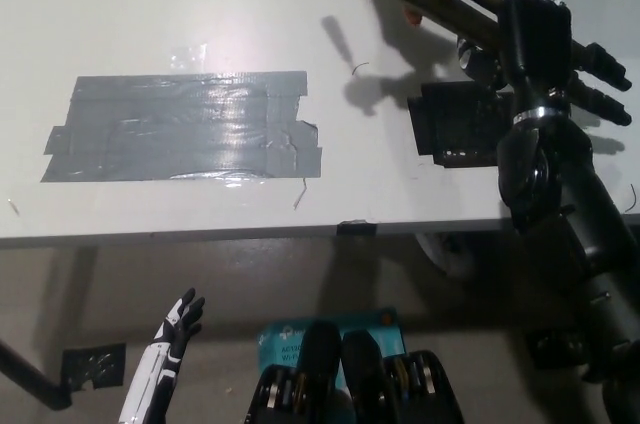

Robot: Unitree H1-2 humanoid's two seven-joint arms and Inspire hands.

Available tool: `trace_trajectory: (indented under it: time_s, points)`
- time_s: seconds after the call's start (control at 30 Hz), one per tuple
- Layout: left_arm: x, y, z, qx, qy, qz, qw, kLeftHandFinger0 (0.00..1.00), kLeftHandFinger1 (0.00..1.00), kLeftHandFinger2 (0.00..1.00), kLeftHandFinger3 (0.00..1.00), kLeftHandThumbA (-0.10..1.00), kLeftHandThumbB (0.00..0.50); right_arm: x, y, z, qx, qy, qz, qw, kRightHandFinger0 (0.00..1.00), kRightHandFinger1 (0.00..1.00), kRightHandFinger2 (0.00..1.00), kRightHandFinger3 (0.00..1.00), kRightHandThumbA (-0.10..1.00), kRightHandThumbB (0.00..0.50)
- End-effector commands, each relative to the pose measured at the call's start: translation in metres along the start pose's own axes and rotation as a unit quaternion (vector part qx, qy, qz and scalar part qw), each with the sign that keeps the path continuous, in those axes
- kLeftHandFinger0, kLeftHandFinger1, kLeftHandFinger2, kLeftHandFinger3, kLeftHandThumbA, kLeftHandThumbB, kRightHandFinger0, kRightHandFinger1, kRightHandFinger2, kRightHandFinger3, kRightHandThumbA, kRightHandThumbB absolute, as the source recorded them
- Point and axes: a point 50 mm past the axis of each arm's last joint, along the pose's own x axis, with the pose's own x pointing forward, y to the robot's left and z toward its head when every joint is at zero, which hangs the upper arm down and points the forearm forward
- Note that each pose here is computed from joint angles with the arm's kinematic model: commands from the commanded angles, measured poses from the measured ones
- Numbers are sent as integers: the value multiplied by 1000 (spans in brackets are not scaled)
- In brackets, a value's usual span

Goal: A person hands a tripod to the robot which it grabs with its right hand and places in the middle of the table in front of it

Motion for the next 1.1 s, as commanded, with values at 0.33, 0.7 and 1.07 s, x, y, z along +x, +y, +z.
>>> trace_trajectory:
  time_s: [0.33, 0.7, 1.07]
  points:
    - [8, 5, 14, 11, -45, -4, 999, 1000, 1000, 1000, 1000, 1000, 279, 13, -30, 4, -30, -178, -149, 972, 0, 354, 815, 789, -100, 278]
    - [14, 6, 14, 9, -47, -9, 999, 1000, 1000, 1000, 1000, 1000, 264, -9, 12, -46, -80, -175, -33, 981, 0, 393, 816, 815, -100, 255]
    - [30, 11, 19, 20, -58, -15, 998, 1000, 1000, 1000, 1000, 1000, 242, -11, 11, -58, -82, -170, -1, 982, 0, 472, 895, 845, -100, 241]
